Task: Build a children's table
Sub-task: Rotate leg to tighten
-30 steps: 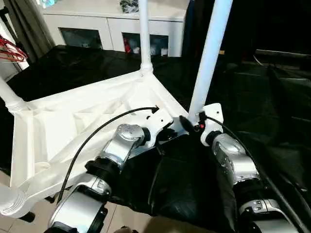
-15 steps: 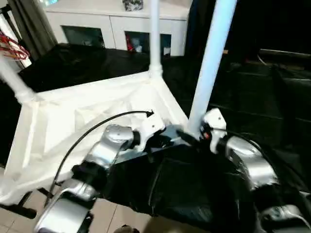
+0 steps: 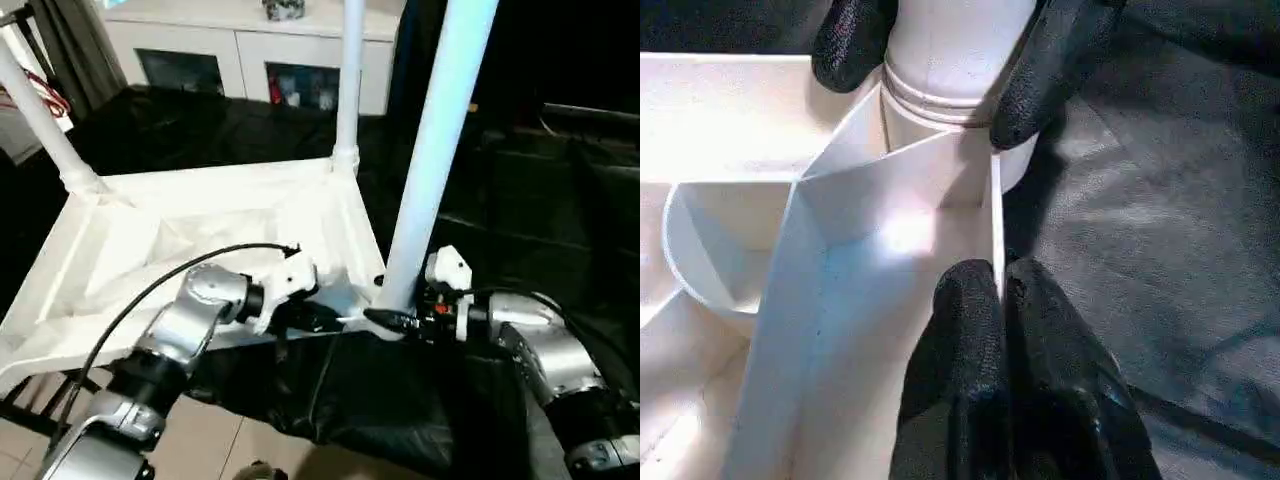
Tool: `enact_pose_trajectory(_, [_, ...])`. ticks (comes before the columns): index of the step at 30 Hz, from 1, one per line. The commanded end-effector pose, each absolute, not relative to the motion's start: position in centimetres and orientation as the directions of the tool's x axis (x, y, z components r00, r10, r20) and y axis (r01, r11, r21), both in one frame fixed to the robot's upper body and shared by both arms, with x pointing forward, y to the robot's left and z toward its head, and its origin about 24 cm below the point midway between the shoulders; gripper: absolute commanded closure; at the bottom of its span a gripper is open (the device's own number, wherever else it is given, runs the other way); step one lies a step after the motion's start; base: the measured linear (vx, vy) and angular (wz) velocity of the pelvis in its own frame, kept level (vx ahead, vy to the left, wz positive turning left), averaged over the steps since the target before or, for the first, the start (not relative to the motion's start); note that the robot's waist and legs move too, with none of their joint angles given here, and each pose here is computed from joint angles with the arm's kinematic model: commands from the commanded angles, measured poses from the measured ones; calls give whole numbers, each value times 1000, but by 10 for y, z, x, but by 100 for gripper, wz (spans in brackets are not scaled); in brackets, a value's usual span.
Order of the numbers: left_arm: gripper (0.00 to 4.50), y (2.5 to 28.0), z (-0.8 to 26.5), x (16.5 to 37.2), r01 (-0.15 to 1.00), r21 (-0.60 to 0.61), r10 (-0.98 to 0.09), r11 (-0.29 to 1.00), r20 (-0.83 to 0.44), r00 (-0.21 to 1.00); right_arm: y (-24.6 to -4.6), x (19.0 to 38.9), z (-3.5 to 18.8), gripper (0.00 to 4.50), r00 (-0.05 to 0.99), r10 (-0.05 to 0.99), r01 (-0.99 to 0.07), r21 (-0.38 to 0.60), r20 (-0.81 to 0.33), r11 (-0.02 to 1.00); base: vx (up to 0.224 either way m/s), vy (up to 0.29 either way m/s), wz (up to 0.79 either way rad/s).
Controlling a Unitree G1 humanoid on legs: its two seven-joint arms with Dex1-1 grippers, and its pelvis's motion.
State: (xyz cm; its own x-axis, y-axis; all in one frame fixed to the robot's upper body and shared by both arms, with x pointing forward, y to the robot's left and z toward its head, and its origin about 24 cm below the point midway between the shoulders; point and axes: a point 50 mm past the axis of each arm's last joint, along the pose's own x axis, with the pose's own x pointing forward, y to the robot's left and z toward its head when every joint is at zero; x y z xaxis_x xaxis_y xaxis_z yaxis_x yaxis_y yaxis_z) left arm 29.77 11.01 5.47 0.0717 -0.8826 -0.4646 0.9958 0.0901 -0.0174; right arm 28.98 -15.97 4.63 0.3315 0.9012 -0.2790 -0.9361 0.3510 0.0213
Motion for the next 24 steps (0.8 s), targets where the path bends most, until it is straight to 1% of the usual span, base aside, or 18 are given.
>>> enact_pose_trajectory(1, [450, 105, 66, 294, 1000, -8, -912, 11, -411, 7, -167, 289, 47, 187, 335, 892, -934, 19, -303, 358, 0, 0, 0])
enact_pose_trajectory(4, [450, 106, 66, 293, 1000, -8, -911, 17, -413, 12, -166, 288, 47, 189, 329, 894, -936, 23, -304, 352, 0, 0, 0])
enact_pose_trajectory(5, [450, 105, 65, 294, 999, -2, -910, 39, -414, 34, -165, 287, 46, 189, 327, 895, -936, 28, -304, 351, 0, 0, 0])
enact_pose_trajectory(6, [450, 104, 64, 297, 997, 6, -906, 75, -417, 71, -163, 287, 43, 189, 340, 890, -929, 37, -305, 367, 0, 0, 0])
enact_pose_trajectory(7, [450, 102, 63, 301, 992, 20, -900, 122, -420, 119, -162, 289, 39, 189, 377, 872, -910, 49, -312, 411, 0, 0, 0])
enact_pose_trajectory(9, [450, 97, 62, 306, 983, 33, -891, 179, -419, 177, -157, 294, 35, 190, 449, 839, -876, 31, -308, 481, 0, 0, 0])
enact_pose_trajectory(10, [450, 94, 61, 310, 974, 47, -883, 220, -414, 219, -155, 299, 32, 190, 514, 803, -838, 23, -302, 545, 0, 0, 0])
enact_pose_trajectory(13, [450, 83, 61, 319, 948, 72, -863, 310, -398, 312, -148, 309, 26, 191, 642, 711, -737, 24, -287, 675, 0, 0, 0])
enact_pose_trajectory(14, [450, 77, 60, 323, 934, 91, -846, 346, -401, 352, -144, 315, 24, 191, 699, 660, -679, 36, -277, 734, 0, 0, 0])
enact_pose_trajectory(15, [450, 73, 59, 326, 924, 105, -833, 369, -403, 379, -142, 318, 23, 191, 734, 622, -636, 46, -272, 770, 0, 0, 0])
enact_pose_trajectory(16, [450, 68, 59, 329, 912, 115, -820, 394, -405, 405, -139, 322, 21, 191, 764, 585, -597, 47, -273, 801, 0, 0, 0])
enact_pose_trajectory(18, [450, 59, 58, 335, 881, 128, -788, 456, -402, 467, -133, 328, 18, 191, 817, 497, -519, 1, -292, 855, 0, 0, 0])
enact_pose_trajectory(19, [450, 59, 58, 335, 881, 128, -788, 456, -402, 467, -133, 328, 18, 191, 817, 497, -519, 1, -292, 855, 0, 0, 0])
enact_pose_trajectory(20, [450, 53, 57, 338, 855, 146, -760, 498, -401, 511, -127, 331, 15, 191, 844, 440, -466, -14, -307, 885, 0, 0, 0])
enact_pose_trajectory(21, [450, 48, 56, 342, 832, 175, -732, 527, -403, 549, -120, 333, 14, 191, 857, 413, -436, -7, -308, 900, 0, 0, 0])
enact_pose_trajectory(22, [450, 45, 56, 342, 826, 190, -726, 530, -403, 558, -114, 333, 14, 191, 855, 421, -444, -9, -302, 896, 0, 0, 0])
enact_pose_trajectory(23, [450, 43, 56, 342, 825, 197, -724, 529, -403, 560, -111, 333, 14, 156, 852, 430, -454, -12, -298, 891, 0, 0, 0])
enact_pose_trajectory(24, [450, 40, 57, 343, 825, 203, -726, 527, -396, 562, -106, 332, 15, 121, 846, 449, -467, 7, -287, 884, 0, 0, 0])
